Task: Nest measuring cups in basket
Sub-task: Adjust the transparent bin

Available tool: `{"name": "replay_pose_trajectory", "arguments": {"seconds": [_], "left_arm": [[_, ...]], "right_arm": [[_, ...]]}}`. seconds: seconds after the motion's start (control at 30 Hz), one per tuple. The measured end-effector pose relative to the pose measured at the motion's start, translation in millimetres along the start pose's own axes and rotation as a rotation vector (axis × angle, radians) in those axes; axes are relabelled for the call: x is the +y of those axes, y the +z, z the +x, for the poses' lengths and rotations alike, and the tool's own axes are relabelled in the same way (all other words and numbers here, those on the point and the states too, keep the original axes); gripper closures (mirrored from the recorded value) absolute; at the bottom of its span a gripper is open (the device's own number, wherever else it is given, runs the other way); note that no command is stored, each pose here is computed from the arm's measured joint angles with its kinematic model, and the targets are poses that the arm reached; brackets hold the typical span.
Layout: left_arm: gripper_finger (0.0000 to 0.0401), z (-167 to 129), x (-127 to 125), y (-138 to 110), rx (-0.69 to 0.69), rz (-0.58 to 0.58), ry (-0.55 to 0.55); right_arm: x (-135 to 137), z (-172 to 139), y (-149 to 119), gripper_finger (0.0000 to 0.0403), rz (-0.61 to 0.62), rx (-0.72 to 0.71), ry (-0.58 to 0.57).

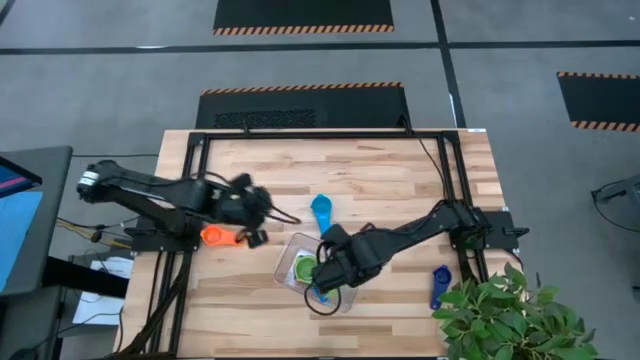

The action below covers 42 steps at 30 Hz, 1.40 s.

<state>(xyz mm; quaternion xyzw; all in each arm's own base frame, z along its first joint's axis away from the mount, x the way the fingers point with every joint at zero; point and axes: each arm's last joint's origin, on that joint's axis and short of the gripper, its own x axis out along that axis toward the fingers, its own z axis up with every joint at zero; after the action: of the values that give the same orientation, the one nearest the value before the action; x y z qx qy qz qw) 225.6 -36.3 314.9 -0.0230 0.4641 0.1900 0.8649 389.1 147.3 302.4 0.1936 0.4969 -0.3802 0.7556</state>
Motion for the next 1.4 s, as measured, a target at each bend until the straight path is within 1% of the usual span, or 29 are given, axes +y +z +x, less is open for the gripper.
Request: {"name": "replay_pose_trajectory", "arguments": {"seconds": [0.07,0.13,0.2,0.23,0.33,0.43,0.5,0.57,0.7,0.8,0.9,0.97,1.13,1.27,1.33,1.4], "left_arm": [[0.0359,15.7,-14.1,9.3,-0.016,0.052,-0.053],[0.0359,27.2,-30.2,14.6,-0.019,0.087,-0.149],[0.0359,35.8,-48.8,12.7,0.013,0.138,-0.238],[0.0359,38.6,-58.3,8.8,0.037,0.171,-0.260],[0.0359,46.6,-89.9,-6.7,0.097,0.264,-0.286],[0.0359,56.6,-124.4,-22.7,0.116,0.323,-0.311],[0.0359,61.8,-142.2,-27.4,0.082,0.311,-0.315],[0.0359,63.6,-154.2,-26.8,0.065,0.275,-0.306],[0.0359,61.0,-164.5,-23.8,0.085,0.214,-0.303],[0.0359,57.5,-164.6,-33.3,0.161,0.176,-0.283],[0.0359,52.6,-161.4,-47.5,0.253,0.163,-0.204],[0.0359,48.4,-161.3,-55.4,0.299,0.150,-0.176],[0.0359,34.0,-178.4,-71.7,0.337,0.064,-0.251],[0.0359,17.9,-196.0,-87.8,0.324,-0.003,-0.320],[0.0359,10.6,-200.3,-95.5,0.317,-0.016,-0.315],[0.0359,2.9,-201.1,-99.7,0.308,-0.015,-0.286]], "right_arm": [[-6.2,-11.8,1.7,0.0387,0.032,-0.025,0.022],[-10.3,-23.1,0.3,0.0388,0.051,-0.060,0.042],[-14.4,-37.4,-5.3,0.0390,0.042,-0.096,0.066],[-16.9,-45.7,-8.4,0.0391,0.038,-0.125,0.081],[-28.1,-70.4,-13.9,0.0392,0.030,-0.218,0.120],[-45.2,-89.8,-7.9,0.0390,0.044,-0.310,0.139],[-55.8,-99.8,-3.7,0.0388,0.050,-0.335,0.156],[-63.9,-107.6,-2.2,0.0388,0.056,-0.342,0.174],[-72.9,-120.1,-5.1,0.0389,0.054,-0.347,0.214],[-73.4,-126.1,-12.3,0.0389,0.038,-0.347,0.235],[-71.2,-131.5,-23.3,0.0387,0.029,-0.343,0.260],[-69.6,-135.3,-30.8,0.0387,0.018,-0.340,0.279],[-68.0,-141.2,-42.8,0.0390,0.042,-0.328,0.311],[-67.4,-143.7,-47.9,0.0389,0.047,-0.324,0.324],[-67.2,-143.7,-48.1,0.0386,0.047,-0.324,0.325],[-67.4,-143.6,-47.5,0.0381,0.044,-0.325,0.324]]}}
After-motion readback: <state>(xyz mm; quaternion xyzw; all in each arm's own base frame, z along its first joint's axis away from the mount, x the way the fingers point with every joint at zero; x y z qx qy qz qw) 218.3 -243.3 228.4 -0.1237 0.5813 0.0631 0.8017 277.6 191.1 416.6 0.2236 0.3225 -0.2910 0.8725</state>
